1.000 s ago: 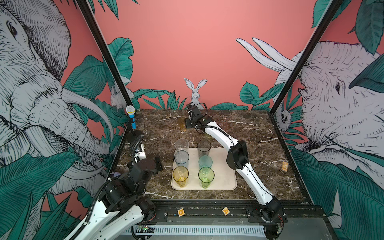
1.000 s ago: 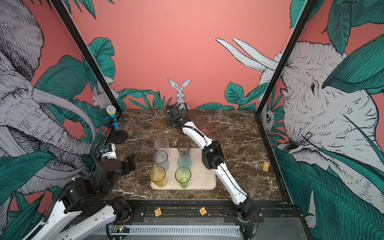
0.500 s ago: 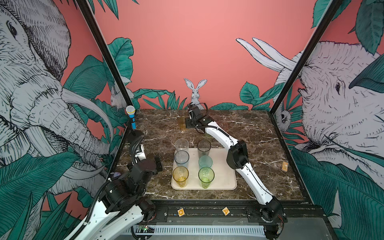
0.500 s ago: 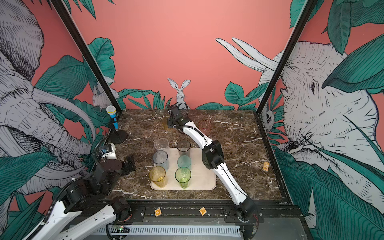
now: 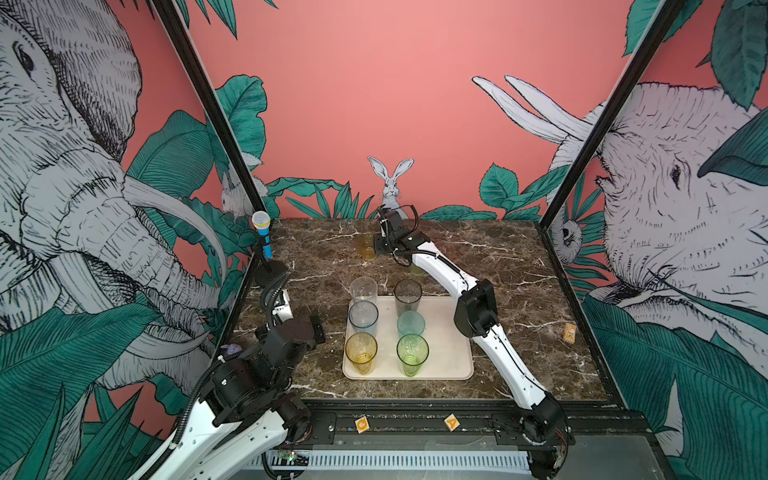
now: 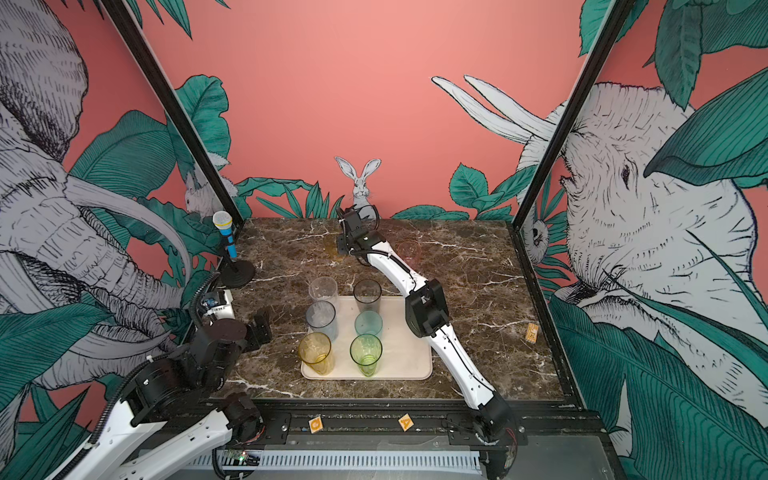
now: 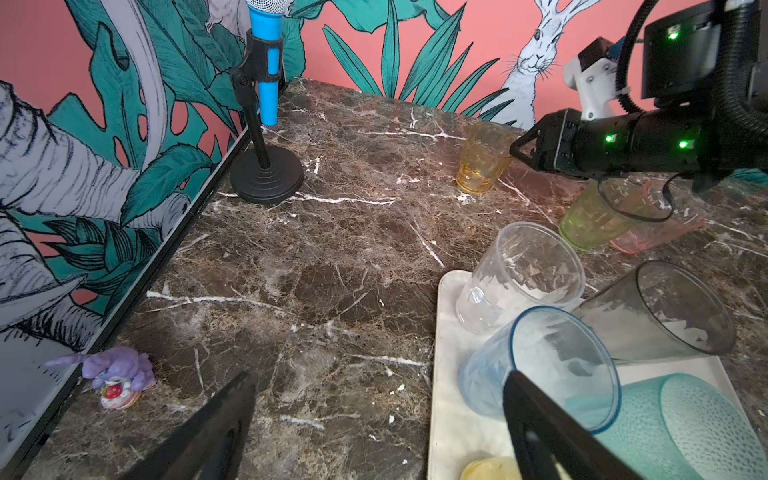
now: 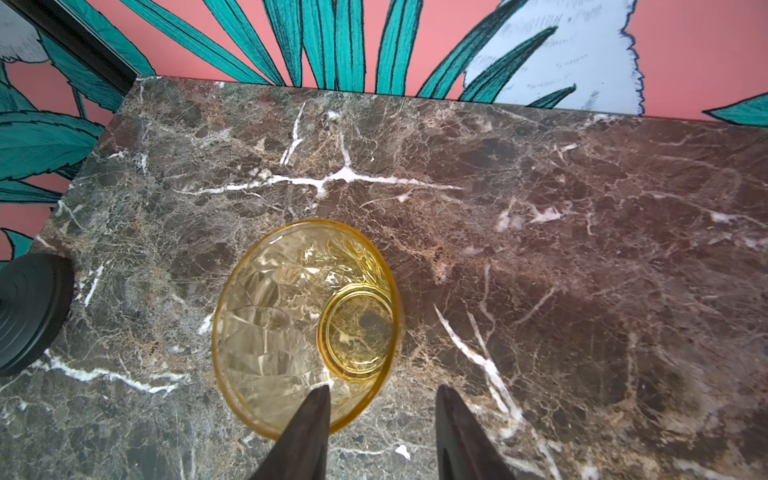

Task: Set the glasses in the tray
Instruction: 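Lower the open right gripper over the small yellow cup's rim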

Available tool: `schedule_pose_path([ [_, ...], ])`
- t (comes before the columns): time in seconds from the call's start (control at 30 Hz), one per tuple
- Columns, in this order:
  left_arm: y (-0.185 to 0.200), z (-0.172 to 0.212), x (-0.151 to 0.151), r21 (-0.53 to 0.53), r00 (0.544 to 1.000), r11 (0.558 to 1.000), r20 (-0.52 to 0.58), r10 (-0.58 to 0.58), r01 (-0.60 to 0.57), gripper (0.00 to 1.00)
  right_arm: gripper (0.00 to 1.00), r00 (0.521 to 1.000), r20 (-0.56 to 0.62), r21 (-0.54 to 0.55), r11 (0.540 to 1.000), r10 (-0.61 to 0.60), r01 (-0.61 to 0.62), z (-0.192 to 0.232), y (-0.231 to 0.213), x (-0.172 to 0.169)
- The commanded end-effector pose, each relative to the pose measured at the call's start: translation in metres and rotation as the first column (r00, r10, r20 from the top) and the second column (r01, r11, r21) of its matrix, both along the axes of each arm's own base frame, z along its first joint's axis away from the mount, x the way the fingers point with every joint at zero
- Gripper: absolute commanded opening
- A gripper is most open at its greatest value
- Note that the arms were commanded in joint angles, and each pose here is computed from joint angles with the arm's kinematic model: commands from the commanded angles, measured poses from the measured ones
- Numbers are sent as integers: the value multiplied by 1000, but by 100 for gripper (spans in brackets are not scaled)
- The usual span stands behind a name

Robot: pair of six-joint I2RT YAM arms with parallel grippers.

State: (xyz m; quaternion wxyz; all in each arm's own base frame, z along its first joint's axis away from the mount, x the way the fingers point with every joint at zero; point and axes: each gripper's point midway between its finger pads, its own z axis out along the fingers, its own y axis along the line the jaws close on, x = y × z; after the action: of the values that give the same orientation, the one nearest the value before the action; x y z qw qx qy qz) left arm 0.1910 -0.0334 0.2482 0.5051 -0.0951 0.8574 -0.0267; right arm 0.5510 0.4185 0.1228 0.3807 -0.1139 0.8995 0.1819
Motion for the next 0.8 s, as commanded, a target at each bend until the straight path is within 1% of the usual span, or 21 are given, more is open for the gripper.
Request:
schedule_pose_path([
  [0.0,3,-6,-2,2,1000,1000,-12,17,-17,94,43,1000,2,12,1000,-4,4,3,-2,2],
  [0.07,3,-7,-2,4,1000,1000,-16,17,-17,94,43,1000,0,19,1000,-4,4,3,-1,2],
  [0.27,3,-8,-2,6,1000,1000,-18,17,-17,94,54,1000,-2,41,999,-1,1,2,3,3],
  [0.33,3,-8,-2,6,1000,1000,-18,17,-17,94,56,1000,0,42,999,-4,4,1,3,3],
  [0.53,4,-8,-3,5,1000,1000,-19,19,-19,94,56,1000,2,46,999,-9,9,-2,4,5],
  [0.77,4,-8,-3,6,1000,1000,-21,18,-18,94,52,1000,-5,50,999,-12,12,-6,5,6],
])
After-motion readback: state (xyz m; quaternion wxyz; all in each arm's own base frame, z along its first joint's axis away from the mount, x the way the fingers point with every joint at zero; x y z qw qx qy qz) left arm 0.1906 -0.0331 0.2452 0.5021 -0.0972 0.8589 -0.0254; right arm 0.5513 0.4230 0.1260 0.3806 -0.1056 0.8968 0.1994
